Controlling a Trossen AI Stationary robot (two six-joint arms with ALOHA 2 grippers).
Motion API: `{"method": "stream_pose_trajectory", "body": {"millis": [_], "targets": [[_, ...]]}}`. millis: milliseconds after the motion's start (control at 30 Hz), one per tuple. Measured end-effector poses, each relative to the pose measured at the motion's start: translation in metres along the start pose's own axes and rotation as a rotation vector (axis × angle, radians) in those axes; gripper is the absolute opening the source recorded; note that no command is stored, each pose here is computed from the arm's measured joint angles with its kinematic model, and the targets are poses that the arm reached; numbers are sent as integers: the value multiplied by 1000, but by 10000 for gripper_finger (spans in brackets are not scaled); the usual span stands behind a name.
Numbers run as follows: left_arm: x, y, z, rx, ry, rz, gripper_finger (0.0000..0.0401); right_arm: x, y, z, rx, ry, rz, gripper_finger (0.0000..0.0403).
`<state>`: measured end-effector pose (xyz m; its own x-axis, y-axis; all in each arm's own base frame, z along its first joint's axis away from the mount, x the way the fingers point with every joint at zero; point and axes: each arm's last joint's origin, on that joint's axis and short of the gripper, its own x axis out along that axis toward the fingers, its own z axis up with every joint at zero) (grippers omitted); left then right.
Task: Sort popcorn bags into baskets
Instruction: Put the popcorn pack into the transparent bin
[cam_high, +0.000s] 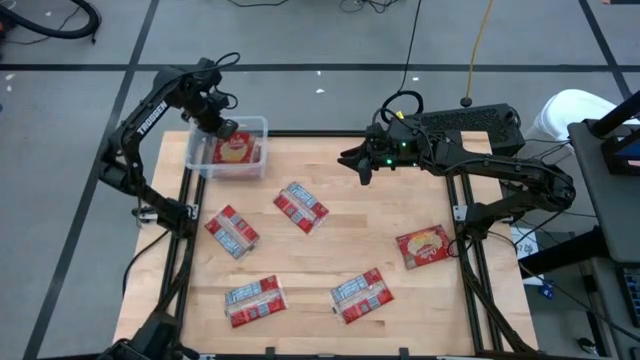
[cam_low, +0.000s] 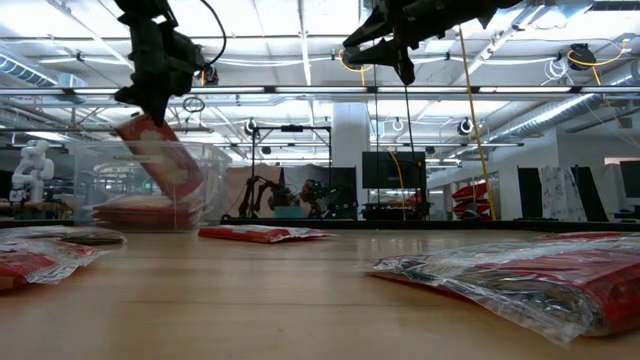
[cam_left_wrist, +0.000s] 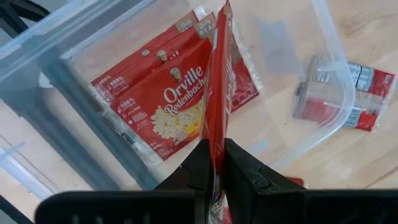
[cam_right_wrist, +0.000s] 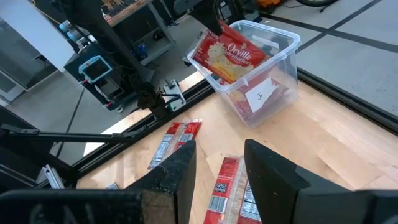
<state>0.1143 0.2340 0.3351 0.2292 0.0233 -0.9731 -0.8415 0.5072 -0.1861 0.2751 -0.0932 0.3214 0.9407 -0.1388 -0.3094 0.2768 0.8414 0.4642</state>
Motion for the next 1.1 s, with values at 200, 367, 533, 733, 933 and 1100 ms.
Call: {"method": "stream_pose_trajectory", "body": {"millis": [200,367,533,733,933,1100], "targets": [[0,1,2,7,-16,23,31,0,0,0,-13,0,-1,128],[0,1,2,11,-16,29,45,0,0,0,-15,-1,-1,128],[0,2,2,11,-13,80,92,0,0,0,-16,-4,1,128],[0,4,2,3,-19,129,121,0,0,0,-19,-4,0,128],[0,0,3,13,-18,129,122,0,0,0,-19,-4,0,128],[2,-12,5,48,-47,36,122,0,-1,-1,14,12,-7,128]]}}
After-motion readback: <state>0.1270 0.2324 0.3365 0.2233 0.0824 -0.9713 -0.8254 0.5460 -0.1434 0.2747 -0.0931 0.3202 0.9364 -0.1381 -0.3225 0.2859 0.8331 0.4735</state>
